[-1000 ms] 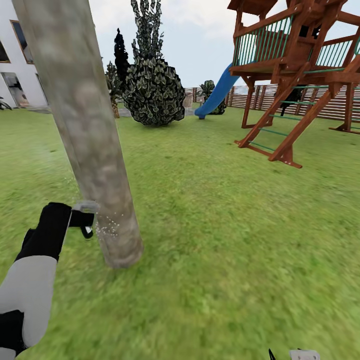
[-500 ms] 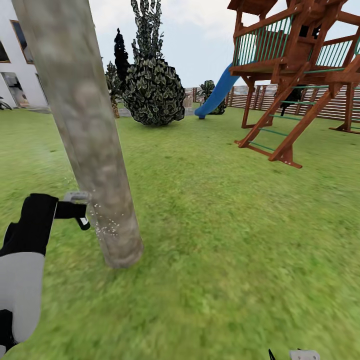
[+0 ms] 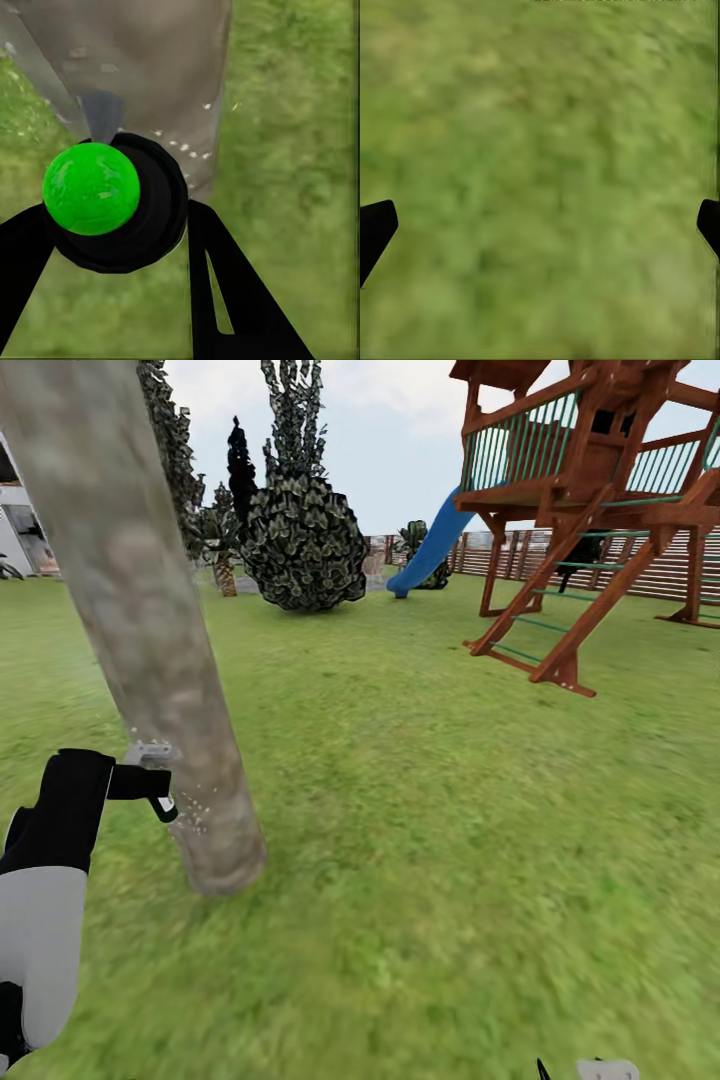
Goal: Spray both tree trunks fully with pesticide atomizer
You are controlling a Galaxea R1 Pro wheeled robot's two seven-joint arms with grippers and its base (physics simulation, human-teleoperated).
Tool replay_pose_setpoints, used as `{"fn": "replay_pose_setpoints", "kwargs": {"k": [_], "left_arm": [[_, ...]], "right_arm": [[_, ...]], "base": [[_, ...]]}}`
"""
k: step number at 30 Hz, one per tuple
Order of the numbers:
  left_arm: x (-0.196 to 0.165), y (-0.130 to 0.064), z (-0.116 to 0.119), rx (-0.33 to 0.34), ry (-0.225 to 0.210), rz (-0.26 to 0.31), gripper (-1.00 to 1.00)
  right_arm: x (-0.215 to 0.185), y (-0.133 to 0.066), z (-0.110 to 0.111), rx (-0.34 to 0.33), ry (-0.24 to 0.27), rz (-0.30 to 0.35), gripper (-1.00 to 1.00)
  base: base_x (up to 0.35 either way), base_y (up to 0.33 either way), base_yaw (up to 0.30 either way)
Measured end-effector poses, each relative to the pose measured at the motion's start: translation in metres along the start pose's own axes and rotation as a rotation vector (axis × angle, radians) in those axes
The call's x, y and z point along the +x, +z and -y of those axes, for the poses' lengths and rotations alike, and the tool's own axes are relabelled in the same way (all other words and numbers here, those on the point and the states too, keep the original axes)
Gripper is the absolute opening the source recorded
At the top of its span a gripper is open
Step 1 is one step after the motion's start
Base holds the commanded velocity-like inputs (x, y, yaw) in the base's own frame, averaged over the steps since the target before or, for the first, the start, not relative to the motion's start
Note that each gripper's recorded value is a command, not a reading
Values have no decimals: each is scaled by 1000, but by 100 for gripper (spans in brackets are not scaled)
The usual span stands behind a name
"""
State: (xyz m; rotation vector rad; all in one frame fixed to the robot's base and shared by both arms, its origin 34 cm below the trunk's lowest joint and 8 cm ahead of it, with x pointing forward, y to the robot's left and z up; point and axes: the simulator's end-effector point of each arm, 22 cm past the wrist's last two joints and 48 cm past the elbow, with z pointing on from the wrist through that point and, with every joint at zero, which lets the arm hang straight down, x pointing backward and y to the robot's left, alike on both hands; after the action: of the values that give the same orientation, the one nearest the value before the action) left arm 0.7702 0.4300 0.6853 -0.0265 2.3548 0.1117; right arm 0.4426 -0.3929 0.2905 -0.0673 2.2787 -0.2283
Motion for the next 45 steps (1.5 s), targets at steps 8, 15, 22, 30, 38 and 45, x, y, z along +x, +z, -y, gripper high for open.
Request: {"fn": "replay_pose_setpoints", "kwargs": {"k": [8,15,22,30,38,45], "left_arm": [[0,0,0,-2,1,-1,-100],[0,0,-1,-2,-3,-1,-100],[0,0,0,-3,2,-1,-100],[0,0,-1,-5,0,-1,-100],[25,10,-14,-23,-6,-50,-100],[29,16,15,22,-4,-58,-100]], "right_arm": [[0,0,-1,-1,1,1,100],[0,0,0,0,1,1,100],[0,0,0,1,1,1,100],[-1,0,0,1,0,2,100],[-1,0,0,1,0,2,100],[-1,0,0,1,0,2,100]], "base": [[0,-274,267],[101,-261,97],[56,-261,0],[0,-273,68],[0,-273,272],[49,-262,210]]}}
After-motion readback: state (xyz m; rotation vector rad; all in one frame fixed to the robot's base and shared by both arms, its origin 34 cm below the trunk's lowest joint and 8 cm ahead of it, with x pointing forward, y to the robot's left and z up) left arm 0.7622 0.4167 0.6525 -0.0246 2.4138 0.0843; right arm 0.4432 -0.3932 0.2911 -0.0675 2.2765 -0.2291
